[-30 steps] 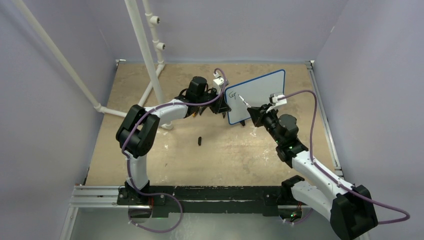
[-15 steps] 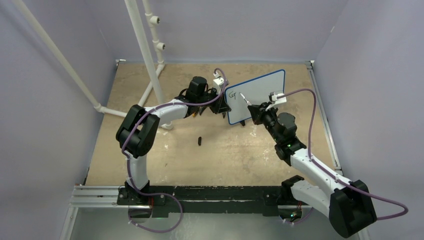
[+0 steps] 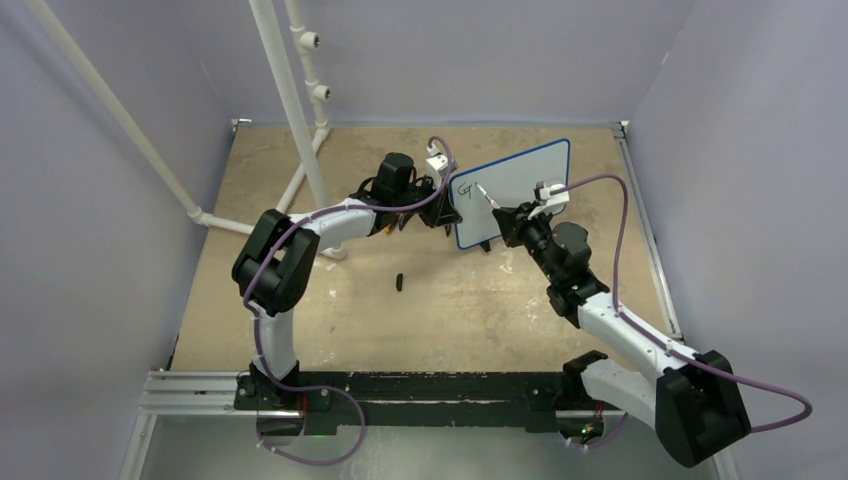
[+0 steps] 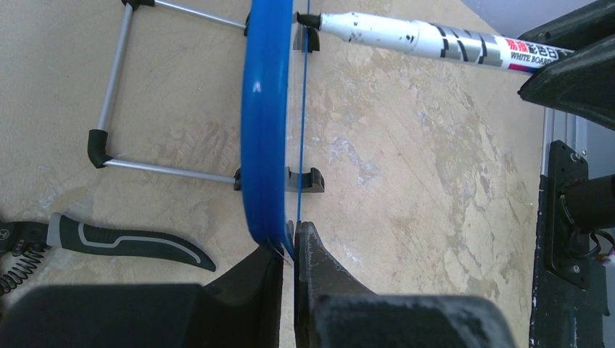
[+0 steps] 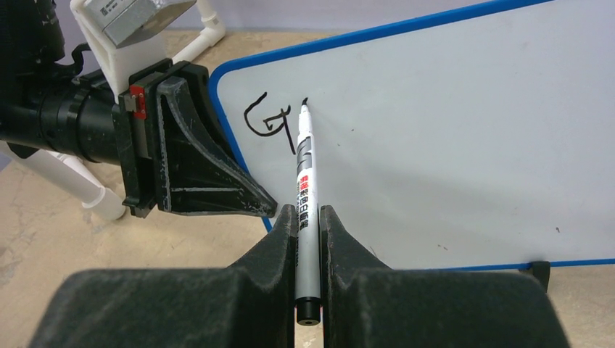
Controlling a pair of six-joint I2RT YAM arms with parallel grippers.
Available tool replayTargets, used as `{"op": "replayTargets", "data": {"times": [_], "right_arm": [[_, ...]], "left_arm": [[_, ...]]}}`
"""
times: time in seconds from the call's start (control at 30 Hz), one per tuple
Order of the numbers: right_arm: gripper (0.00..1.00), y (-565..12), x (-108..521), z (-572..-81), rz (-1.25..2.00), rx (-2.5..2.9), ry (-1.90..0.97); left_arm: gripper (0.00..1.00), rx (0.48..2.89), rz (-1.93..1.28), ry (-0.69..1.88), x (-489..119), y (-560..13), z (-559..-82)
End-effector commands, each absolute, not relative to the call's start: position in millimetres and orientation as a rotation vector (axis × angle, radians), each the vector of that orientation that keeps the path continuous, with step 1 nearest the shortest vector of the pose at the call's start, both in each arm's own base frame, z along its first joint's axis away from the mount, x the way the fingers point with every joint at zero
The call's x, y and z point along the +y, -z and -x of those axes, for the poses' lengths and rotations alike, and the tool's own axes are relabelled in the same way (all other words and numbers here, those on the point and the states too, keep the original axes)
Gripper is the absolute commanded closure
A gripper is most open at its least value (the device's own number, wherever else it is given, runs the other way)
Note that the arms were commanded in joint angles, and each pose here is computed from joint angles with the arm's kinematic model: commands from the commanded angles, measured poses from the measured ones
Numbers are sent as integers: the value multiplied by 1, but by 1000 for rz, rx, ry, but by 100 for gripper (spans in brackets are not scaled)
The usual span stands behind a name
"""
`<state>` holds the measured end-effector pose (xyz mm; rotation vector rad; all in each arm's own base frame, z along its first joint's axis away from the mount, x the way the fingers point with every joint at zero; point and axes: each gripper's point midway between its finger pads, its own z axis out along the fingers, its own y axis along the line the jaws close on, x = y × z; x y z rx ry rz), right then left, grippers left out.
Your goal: Write a sentence on the whiteboard
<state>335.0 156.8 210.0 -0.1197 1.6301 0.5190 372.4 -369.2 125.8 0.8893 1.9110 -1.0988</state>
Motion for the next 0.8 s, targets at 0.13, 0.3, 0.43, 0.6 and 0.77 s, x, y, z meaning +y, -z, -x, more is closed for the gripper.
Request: {"op": "replayTargets", "data": {"times": [0.13, 0.3, 0.43, 0.6, 0.77], "right_arm": [[100, -227, 168, -337, 184, 1586, -552], [100, -220, 166, -332, 176, 1605, -554], [100, -214, 162, -329, 158, 1622, -547], [100, -210, 156, -333, 124, 1643, -516], [100, -210, 157, -336, 124, 1648, -514]], "left_arm": [[100, 1855, -919, 1112, -373, -149, -372], [100, 1853, -920, 1112, -373, -150, -371], [100, 1852, -919, 1111, -373, -150, -371], [100, 1853, -918, 1113, -372, -150, -371], [100, 1852, -918, 1113, -373, -151, -371]]}}
